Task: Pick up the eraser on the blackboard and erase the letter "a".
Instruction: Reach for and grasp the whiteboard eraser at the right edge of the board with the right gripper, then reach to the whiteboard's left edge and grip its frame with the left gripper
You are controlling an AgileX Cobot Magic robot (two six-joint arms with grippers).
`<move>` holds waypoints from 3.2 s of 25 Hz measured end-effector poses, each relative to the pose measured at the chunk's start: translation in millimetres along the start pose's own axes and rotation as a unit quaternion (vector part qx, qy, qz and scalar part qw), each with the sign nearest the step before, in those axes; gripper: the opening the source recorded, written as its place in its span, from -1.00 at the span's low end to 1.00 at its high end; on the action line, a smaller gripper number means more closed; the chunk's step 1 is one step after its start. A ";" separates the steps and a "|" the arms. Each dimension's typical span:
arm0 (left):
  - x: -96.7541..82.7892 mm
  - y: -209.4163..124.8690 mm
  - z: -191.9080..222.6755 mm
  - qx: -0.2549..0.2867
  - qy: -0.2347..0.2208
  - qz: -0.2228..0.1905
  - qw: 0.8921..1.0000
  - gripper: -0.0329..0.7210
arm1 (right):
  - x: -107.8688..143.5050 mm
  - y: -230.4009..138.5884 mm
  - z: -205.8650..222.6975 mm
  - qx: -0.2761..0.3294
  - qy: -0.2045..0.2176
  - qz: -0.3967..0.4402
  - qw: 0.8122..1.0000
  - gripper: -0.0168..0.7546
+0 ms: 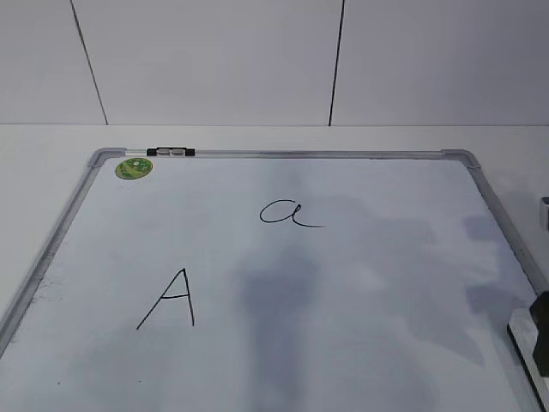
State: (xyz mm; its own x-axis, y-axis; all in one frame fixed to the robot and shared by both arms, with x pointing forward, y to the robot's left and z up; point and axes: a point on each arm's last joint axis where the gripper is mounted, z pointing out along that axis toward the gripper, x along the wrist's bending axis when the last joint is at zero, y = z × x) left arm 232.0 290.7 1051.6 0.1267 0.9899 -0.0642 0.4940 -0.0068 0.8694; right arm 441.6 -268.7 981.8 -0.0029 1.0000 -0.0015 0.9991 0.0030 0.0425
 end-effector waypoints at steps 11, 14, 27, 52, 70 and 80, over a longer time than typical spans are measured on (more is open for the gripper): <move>0.0 0.0 0.0 0.000 0.000 0.000 1.000 -0.10 | 1.2 7.8 11.6 0.008 -0.001 0.000 1.000 0.77; 0.0 0.0 0.0 0.000 0.000 0.000 1.000 -0.10 | 1.3 9.2 16.3 0.019 -0.004 -0.002 1.000 0.77; 0.0 0.0 0.0 0.000 0.000 0.000 1.000 -0.10 | 2.0 14.1 26.4 0.028 -0.006 -0.003 1.000 0.75; 0.0 0.0 0.0 0.000 0.000 0.000 1.000 -0.10 | 1.3 15.7 34.1 0.044 -0.013 -0.013 0.999 0.61; 0.0 0.0 0.0 0.000 0.000 0.000 1.000 -0.10 | 1.4 16.3 34.2 0.042 -0.013 -0.013 0.999 0.52; 0.0 0.0 0.0 0.000 0.000 0.000 1.000 -0.08 | 1.2 16.3 33.8 0.043 -0.014 -0.014 0.999 0.52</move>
State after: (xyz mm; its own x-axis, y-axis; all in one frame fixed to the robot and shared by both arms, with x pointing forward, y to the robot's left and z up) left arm 232.0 290.7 1051.6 0.1267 0.9899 -0.0642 0.4940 -0.0068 0.8694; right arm 459.3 -267.5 948.7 -0.0303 0.9991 -0.0290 0.9986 0.0290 -0.0433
